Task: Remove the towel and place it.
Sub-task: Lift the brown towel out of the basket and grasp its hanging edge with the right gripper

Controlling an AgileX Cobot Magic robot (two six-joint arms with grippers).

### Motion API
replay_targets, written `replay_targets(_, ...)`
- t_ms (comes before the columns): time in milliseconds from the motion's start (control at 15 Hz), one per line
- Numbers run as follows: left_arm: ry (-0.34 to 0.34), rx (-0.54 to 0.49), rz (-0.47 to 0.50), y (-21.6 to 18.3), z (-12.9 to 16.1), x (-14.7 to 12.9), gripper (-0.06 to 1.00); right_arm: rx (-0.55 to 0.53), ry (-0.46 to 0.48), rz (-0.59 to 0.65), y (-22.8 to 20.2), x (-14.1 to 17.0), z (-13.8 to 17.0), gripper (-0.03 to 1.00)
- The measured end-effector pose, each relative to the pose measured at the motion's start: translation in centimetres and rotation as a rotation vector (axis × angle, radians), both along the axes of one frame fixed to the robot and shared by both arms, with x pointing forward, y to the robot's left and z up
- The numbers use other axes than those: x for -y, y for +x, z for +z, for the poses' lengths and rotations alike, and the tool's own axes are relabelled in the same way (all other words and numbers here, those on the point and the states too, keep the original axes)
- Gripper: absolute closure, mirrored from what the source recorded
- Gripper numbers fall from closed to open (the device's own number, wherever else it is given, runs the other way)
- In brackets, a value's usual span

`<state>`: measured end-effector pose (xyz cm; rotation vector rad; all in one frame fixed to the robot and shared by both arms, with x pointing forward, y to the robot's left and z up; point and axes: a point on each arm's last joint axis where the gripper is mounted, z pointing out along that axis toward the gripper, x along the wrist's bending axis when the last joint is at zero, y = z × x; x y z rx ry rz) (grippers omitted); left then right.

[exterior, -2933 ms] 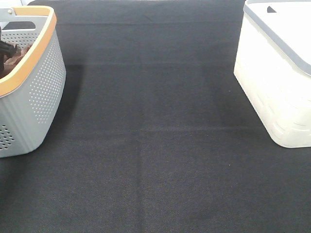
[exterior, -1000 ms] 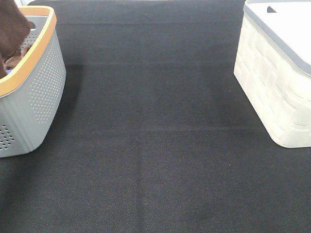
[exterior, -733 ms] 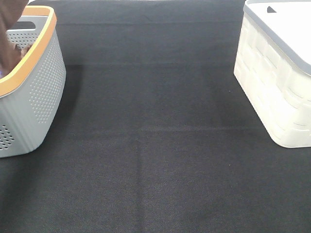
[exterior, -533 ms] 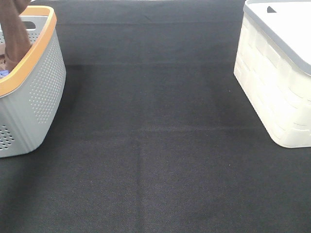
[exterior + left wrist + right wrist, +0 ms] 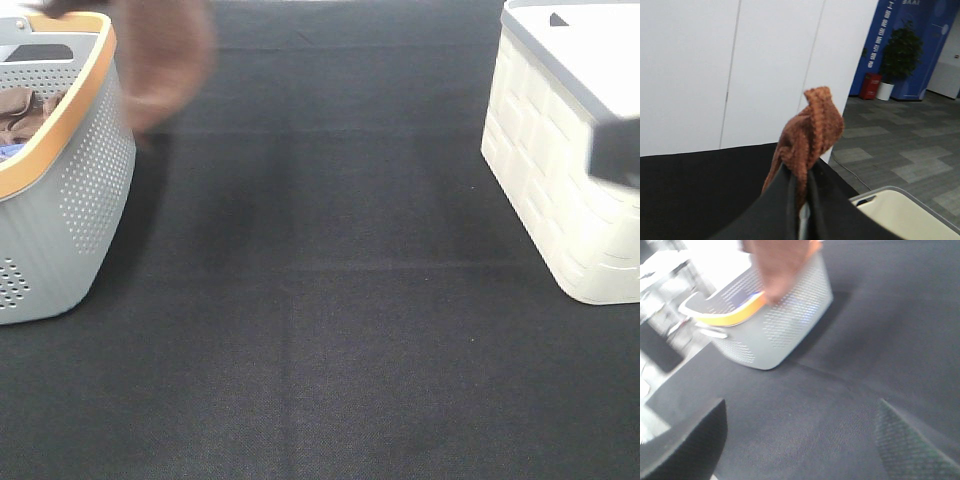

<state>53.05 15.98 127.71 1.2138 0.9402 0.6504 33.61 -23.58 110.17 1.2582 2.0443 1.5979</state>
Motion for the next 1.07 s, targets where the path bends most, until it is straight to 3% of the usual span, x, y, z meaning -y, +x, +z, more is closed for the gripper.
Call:
replay_targets(267,0.056,-0.022,-0.135,0.2,-2.5,5.8,0.92,0.027,-0.125,0.177,4.8,-2.4,2.5,0.21)
replay_targets(533,0.066,-0.030,-0.194,0.7,-4.9,9.7,0.92,0.070,-0.311,0.305,7.6,-5.8,1.8,0.22)
replay_targets(667,0.061,-0.023,-0.216,0.6,-5.5,11.1,0.92,0.114,-0.346,0.329,8.4,-8.0,0.9,0.27)
replay_targets(867,0.046,-0.002,-0.250,-0.3,-5.6,12.6,0.92,0.180,-0.340,0.287,10.2,-11.4,-0.8,0.29)
replay_targets(1067,0.041,0.005,-0.250,-0.4,-5.5,12.7,0.92,0.183,-0.309,0.174,12.3,-12.4,-2.1,0.29)
